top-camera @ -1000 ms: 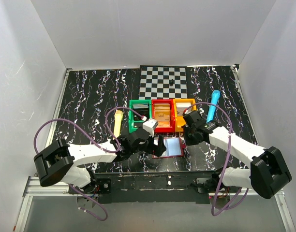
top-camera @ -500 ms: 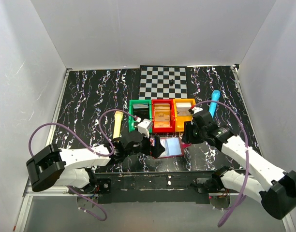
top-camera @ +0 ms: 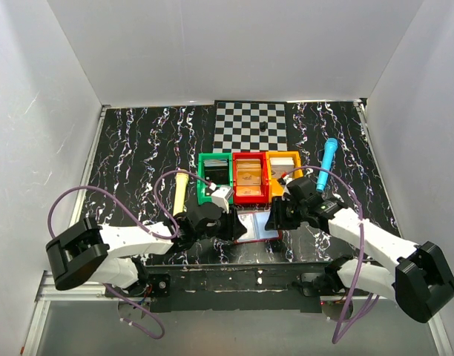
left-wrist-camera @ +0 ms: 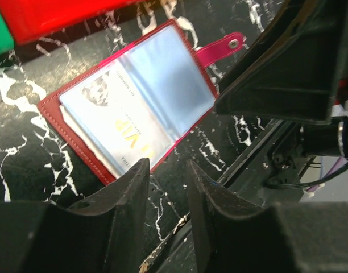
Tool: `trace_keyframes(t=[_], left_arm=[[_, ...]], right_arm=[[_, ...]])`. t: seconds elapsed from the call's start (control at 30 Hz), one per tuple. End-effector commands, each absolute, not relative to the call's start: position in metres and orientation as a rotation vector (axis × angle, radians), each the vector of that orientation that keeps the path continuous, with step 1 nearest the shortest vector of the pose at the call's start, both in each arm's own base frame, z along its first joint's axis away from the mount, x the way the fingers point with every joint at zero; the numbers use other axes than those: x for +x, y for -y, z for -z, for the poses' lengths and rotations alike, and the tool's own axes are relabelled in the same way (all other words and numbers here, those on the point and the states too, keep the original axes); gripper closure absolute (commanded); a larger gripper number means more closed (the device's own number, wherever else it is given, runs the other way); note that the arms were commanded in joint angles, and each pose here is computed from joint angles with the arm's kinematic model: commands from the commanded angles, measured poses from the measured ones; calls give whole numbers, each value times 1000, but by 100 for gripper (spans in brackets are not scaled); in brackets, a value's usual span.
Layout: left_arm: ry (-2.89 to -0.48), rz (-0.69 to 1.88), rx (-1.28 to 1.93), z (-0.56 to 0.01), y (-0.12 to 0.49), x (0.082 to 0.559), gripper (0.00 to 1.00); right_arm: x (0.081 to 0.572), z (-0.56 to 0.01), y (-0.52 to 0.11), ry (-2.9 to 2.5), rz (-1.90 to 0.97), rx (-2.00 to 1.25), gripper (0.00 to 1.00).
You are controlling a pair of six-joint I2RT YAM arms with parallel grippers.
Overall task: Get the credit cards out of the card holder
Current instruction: Remove the credit card from the card holder.
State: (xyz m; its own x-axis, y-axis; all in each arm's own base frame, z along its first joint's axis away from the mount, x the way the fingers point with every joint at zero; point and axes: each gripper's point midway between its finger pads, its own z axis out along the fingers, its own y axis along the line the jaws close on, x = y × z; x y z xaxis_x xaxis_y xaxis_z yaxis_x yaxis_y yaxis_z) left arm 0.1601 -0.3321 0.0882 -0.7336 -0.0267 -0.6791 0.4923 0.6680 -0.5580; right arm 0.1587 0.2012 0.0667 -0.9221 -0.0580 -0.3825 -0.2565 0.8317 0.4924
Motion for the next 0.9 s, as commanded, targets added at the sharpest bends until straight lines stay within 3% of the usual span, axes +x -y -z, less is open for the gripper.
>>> trace_keyframes(t=[0.0,0.23,0.87], left_arm=[[-2261,957,307,-82,331,166,70],[-2298,939,292,-74,327,164,70],[-2285,933,284,-76,319,162,71]], right_arm=[[176,-65,-195,-2615,-692,-148,52],[171,-38,-182,-2731,-560,-114,47],[157,-23,-192,-2835,-597,-118,53]])
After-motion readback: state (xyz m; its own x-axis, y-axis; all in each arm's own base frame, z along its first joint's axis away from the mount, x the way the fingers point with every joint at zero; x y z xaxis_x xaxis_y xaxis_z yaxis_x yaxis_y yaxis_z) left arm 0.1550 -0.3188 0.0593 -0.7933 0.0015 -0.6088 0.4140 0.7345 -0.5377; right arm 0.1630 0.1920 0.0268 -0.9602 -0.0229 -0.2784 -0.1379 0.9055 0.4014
